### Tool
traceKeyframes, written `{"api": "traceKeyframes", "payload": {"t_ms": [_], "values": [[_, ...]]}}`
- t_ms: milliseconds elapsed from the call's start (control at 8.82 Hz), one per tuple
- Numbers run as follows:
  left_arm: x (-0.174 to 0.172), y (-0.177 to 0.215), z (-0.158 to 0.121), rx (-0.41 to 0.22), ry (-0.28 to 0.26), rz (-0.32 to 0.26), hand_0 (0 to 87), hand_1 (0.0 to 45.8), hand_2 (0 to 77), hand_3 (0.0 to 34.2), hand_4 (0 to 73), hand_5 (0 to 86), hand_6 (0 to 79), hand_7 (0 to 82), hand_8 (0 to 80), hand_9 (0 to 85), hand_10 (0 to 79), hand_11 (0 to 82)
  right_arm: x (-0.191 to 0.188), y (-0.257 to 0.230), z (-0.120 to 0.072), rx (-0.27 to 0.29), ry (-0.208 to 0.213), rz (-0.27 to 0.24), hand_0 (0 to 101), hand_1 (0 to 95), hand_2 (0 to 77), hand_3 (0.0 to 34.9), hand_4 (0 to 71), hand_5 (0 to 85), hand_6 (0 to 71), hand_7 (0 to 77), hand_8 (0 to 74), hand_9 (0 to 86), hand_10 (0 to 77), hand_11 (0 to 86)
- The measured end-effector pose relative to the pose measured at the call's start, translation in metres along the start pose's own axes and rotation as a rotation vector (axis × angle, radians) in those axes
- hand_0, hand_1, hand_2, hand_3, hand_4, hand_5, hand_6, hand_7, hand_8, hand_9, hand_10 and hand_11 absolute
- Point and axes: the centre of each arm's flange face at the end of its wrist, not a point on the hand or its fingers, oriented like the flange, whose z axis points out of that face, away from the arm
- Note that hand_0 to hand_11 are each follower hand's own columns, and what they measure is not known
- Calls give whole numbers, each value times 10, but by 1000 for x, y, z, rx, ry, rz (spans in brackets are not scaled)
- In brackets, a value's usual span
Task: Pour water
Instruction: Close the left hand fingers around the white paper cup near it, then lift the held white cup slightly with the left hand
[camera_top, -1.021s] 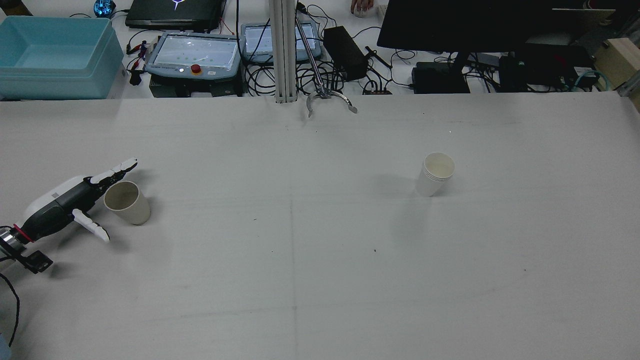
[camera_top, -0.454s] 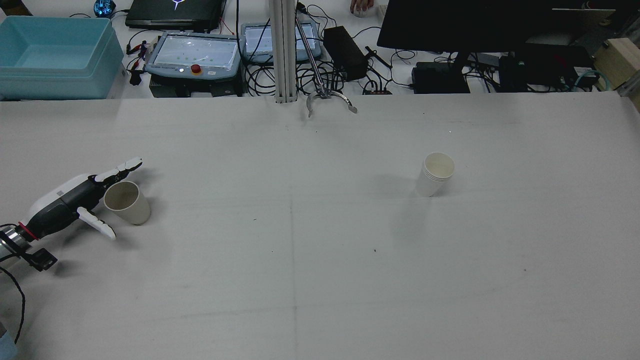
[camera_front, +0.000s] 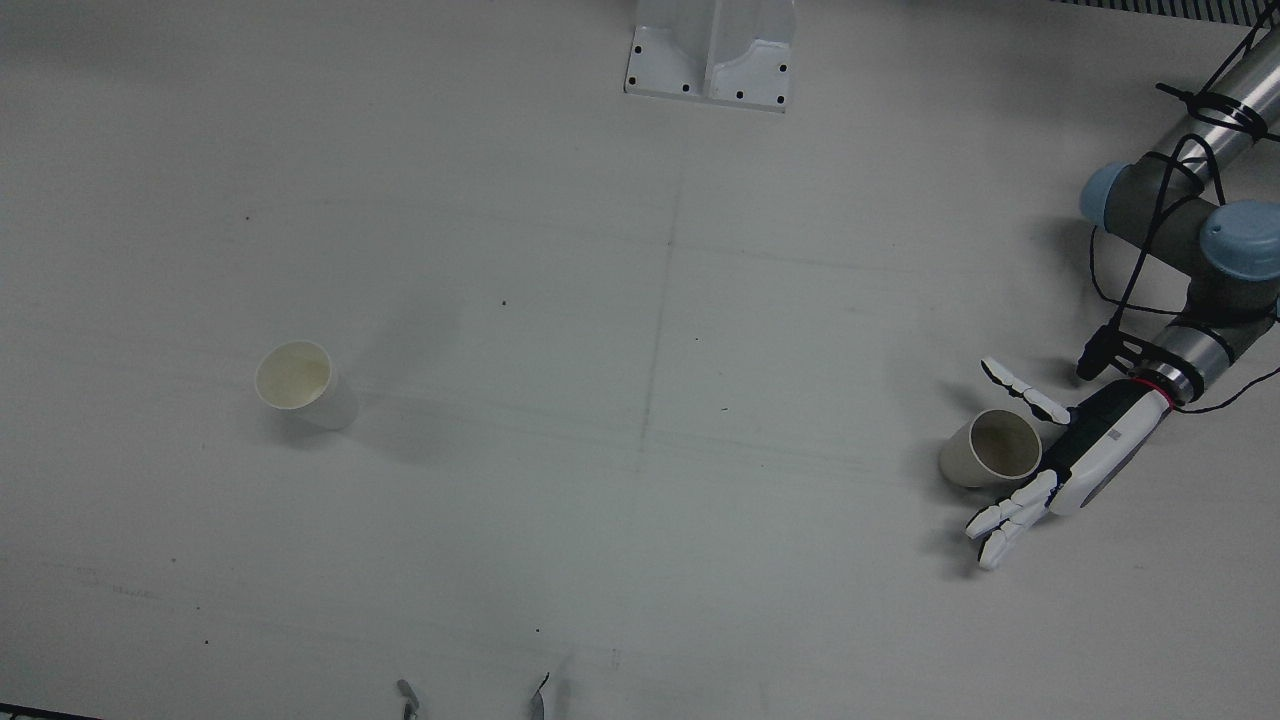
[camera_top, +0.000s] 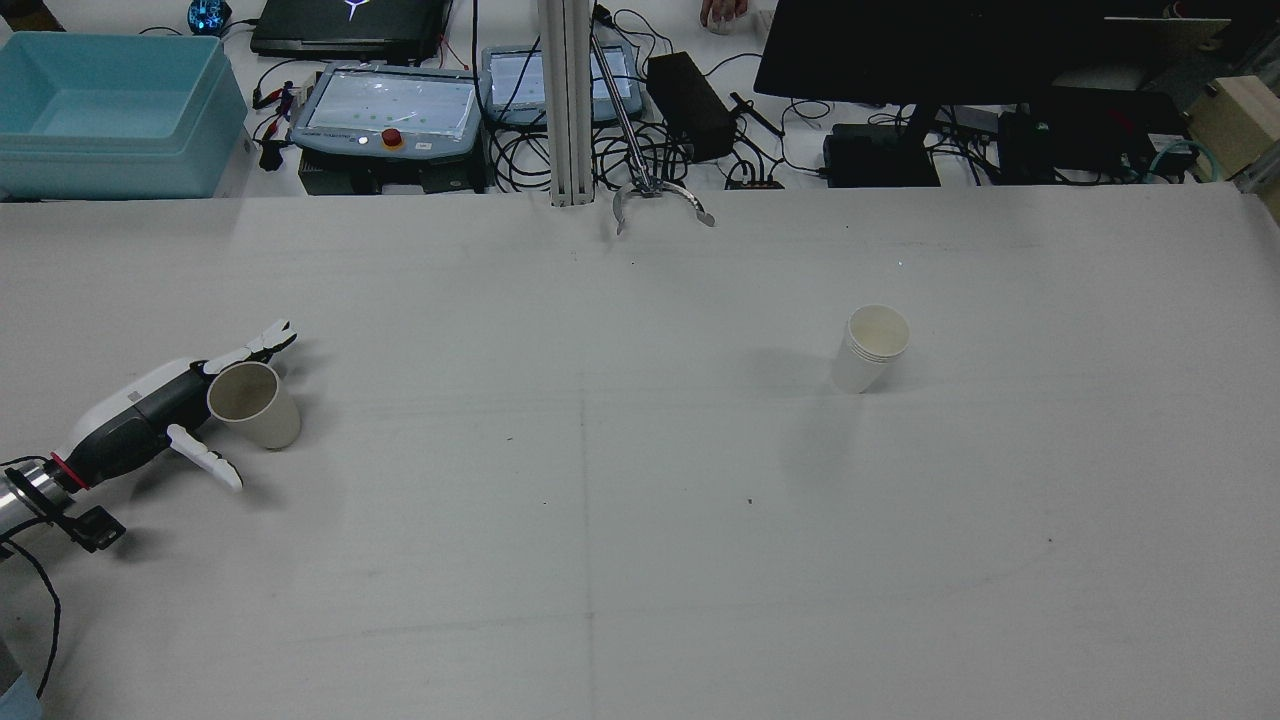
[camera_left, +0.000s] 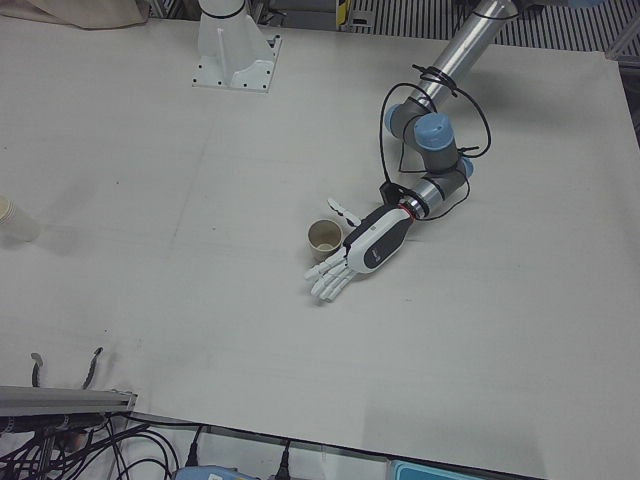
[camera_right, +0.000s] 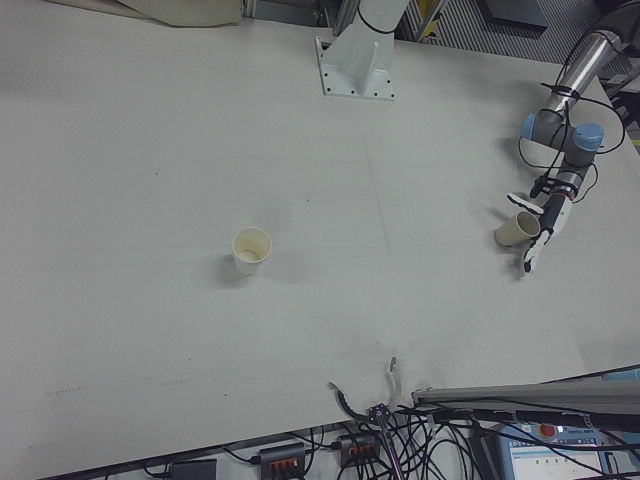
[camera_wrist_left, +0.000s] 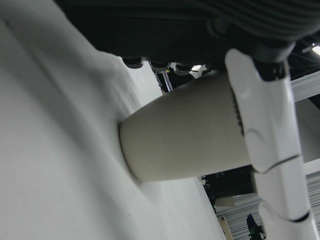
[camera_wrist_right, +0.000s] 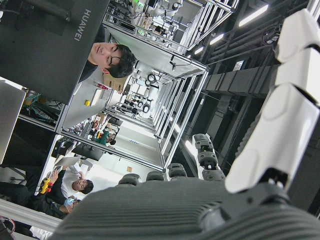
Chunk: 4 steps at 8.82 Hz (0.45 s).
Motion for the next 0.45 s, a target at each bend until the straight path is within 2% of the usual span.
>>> {"api": "traceKeyframes", "payload": {"t_ms": [113,227,454], "values": [[-3,2,0,-3,-4,-3,564,147,11,6,153,60,5,11,0,5,0,0,0,0,0,0,-1,0,461,131,153,0,44,87,33,44,5,5,0,5],[-4,3,0,-3,-6,-5,554,147,11,4,213,93,5,11,0,5,0,5,0,0,0,0,-1,0,459,131,153,0,44,87,33,44,0,5,0,11],[-5,3,0,-3,-8,-7,552,147,11,4,207,109,0,11,0,5,0,5,0,0,0,0,-1,0,461,131,153,0,44,87,33,44,5,5,0,5]]}}
